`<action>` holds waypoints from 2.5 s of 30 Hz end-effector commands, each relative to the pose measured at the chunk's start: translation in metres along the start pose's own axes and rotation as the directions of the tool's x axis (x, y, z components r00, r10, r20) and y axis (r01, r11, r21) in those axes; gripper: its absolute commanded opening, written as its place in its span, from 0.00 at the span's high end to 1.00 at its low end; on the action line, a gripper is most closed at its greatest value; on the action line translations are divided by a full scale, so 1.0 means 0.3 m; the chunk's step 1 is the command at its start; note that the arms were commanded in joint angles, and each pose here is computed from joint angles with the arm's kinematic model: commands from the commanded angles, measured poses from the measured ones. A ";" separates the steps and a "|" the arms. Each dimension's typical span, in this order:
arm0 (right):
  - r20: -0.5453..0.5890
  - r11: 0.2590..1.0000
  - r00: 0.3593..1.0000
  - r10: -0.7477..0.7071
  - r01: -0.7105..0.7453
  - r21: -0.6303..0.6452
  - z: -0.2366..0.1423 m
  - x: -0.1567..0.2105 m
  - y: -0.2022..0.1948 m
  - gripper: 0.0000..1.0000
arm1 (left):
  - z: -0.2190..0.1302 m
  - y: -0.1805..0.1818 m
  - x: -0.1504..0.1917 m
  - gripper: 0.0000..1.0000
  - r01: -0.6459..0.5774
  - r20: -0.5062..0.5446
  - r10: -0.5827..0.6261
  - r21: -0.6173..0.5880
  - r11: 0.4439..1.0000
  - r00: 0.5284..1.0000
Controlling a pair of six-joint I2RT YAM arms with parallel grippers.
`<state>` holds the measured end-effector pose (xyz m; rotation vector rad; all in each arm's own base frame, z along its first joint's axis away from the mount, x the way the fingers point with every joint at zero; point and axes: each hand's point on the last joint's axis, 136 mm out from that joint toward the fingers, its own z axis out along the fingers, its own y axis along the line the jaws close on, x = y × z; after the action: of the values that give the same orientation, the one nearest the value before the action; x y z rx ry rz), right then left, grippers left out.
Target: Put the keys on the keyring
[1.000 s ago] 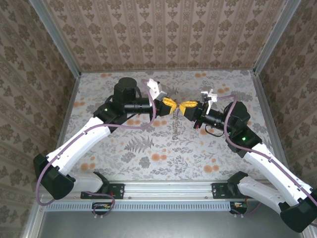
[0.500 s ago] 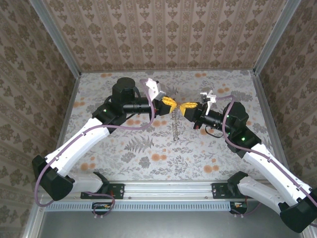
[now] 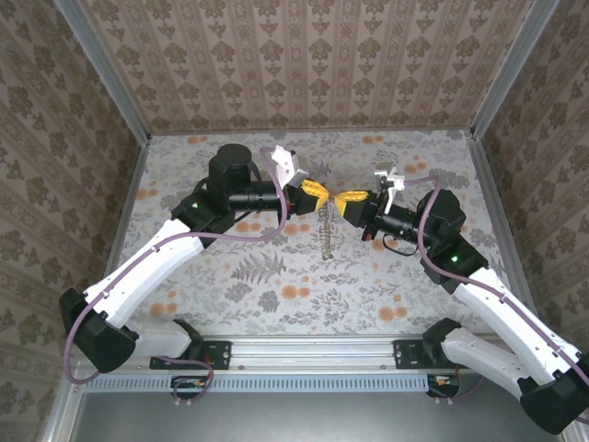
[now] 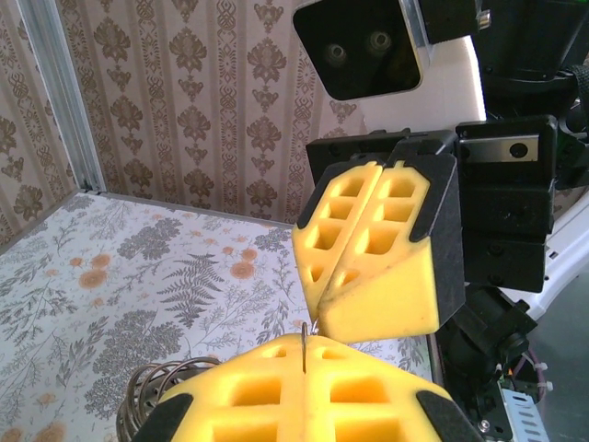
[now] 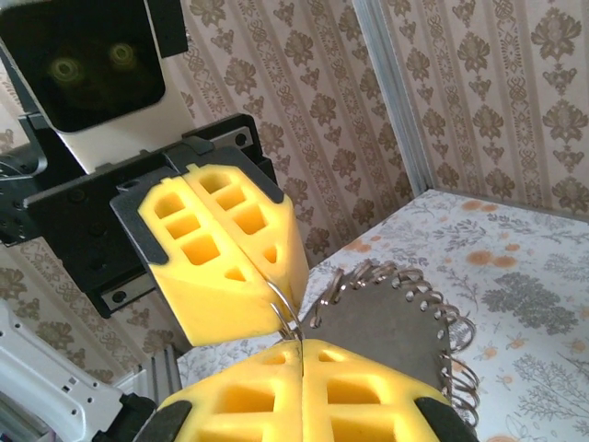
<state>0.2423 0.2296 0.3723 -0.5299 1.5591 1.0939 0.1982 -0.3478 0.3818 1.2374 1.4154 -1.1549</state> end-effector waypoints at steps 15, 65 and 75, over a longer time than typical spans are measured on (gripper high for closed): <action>0.064 0.999 0.997 -0.034 0.036 -0.032 0.001 -0.098 0.043 1.00 | -0.004 -0.050 -0.059 1.00 -0.056 0.048 0.053 0.062 0.997 0.997; -0.039 0.996 0.997 0.065 -0.067 -0.052 0.028 0.049 -0.026 1.00 | -0.036 -0.082 -0.106 1.00 -0.095 0.120 0.090 0.037 0.995 0.989; -0.032 0.988 0.995 0.095 -0.099 -0.116 0.041 0.032 0.012 1.00 | -0.014 -0.058 -0.091 1.00 -0.072 0.136 0.069 0.020 0.997 0.988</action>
<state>0.2453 0.2407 0.3660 -0.5509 1.5650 1.2269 0.1971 -0.3481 0.3884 1.1996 1.3570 -1.1478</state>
